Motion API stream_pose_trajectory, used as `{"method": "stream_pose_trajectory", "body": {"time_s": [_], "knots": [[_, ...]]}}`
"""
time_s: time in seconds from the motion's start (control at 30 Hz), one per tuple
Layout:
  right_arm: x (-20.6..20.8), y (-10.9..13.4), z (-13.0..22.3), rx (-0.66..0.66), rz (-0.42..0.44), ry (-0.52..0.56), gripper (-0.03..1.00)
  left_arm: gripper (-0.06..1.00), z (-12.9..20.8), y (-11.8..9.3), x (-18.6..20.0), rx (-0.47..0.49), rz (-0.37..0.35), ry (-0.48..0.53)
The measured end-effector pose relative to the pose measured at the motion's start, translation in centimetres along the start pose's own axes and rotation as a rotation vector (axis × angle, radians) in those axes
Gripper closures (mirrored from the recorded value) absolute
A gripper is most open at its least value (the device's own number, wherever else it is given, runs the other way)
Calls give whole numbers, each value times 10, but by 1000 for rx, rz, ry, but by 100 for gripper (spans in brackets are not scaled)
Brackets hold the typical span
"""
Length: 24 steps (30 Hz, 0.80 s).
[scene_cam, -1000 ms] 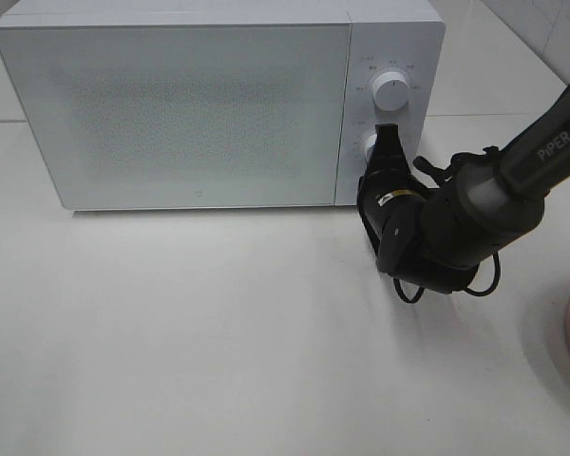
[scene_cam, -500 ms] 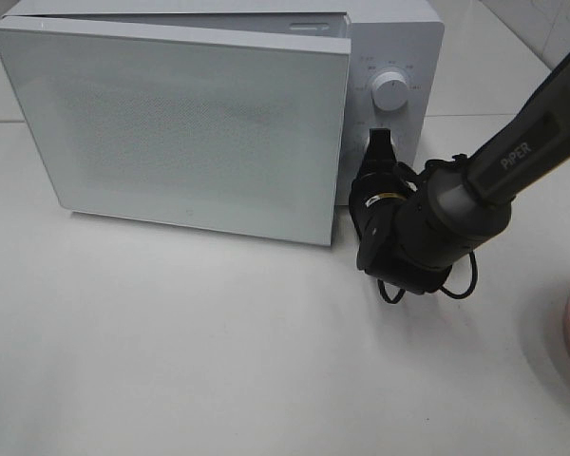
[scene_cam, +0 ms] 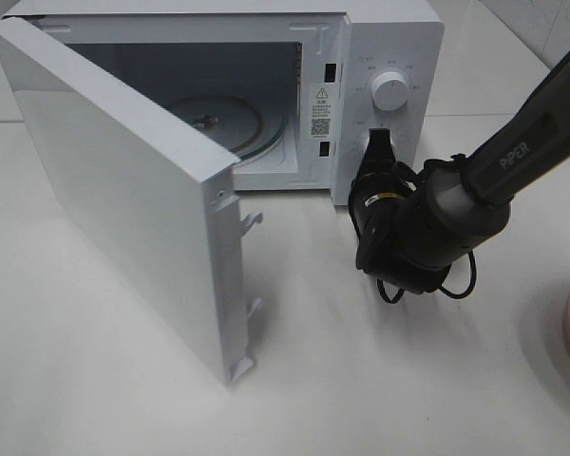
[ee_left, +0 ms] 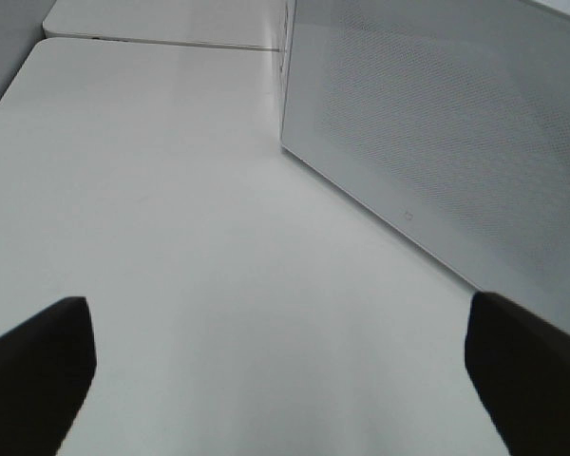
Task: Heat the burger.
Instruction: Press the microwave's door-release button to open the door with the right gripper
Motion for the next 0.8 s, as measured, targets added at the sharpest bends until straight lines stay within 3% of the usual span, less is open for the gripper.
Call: {"method": "stream_pose_trajectory", "body": {"time_s": [0.8], "knots": [[26,11,-7,123,61,106,94,-3,0,0,0,0,0,0]]}}
Point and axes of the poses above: a point on each arm's last joint axis where the gripper is mounted, x pointing back along that axis away from the gripper, y along the wrist's bending axis when the last joint is at zero, z = x × y, the point moved 5 cm from there along -x, pointing out along that axis toward the gripper, and after that the axes turned 8 degrees about -x, right-handed, at the moved point
